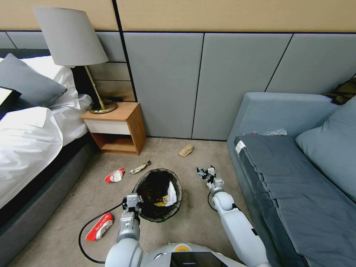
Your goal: Pick up the trash bin, then pick up the garbage from the floor and place it into the trash bin.
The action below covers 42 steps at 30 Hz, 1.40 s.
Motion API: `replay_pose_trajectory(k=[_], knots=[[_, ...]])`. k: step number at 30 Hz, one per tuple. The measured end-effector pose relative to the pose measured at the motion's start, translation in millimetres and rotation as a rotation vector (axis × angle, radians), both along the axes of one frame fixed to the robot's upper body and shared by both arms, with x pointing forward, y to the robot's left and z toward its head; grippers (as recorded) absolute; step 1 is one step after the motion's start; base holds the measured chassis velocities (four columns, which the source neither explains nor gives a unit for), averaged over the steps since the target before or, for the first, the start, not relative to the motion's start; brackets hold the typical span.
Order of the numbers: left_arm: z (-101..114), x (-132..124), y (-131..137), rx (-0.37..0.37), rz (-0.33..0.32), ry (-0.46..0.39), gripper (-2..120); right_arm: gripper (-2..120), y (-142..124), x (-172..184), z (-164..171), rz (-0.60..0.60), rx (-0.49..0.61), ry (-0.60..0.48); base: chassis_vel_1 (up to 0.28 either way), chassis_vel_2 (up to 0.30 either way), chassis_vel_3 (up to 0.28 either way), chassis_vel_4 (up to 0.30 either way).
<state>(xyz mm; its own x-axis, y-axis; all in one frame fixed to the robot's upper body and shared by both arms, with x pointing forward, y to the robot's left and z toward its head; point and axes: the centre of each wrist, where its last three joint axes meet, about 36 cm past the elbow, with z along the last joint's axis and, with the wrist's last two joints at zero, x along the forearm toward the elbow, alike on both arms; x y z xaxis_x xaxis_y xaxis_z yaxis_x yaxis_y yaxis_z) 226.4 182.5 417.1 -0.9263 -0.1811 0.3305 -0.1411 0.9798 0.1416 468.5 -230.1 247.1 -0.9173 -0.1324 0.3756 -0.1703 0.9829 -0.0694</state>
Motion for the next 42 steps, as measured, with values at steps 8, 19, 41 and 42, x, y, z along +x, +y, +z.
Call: replay_pose_trajectory(k=[8, 19, 41, 42], knots=[[-1, 0, 0, 0.002, -0.001, 0.002, 0, 100, -17, 6, -39, 0.011, -0.052, 0.079, 0.000, 0.000, 0.000, 0.000], [-3, -4, -3, 0.008, -0.005, 0.011, 0, 100, -38, 35, -63, 0.002, -0.085, 0.091, 0.000, 0.000, 0.000, 0.000], [-5, -10, -5, 0.018, -0.012, 0.022, 0, 87, -36, 67, -76, 0.006, -0.060, 0.139, 0.000, 0.000, 0.000, 0.000], [-5, -9, -6, 0.016, -0.012, 0.019, 0, 77, -36, 65, -77, 0.005, -0.060, 0.151, 0.000, 0.000, 0.000, 0.000]])
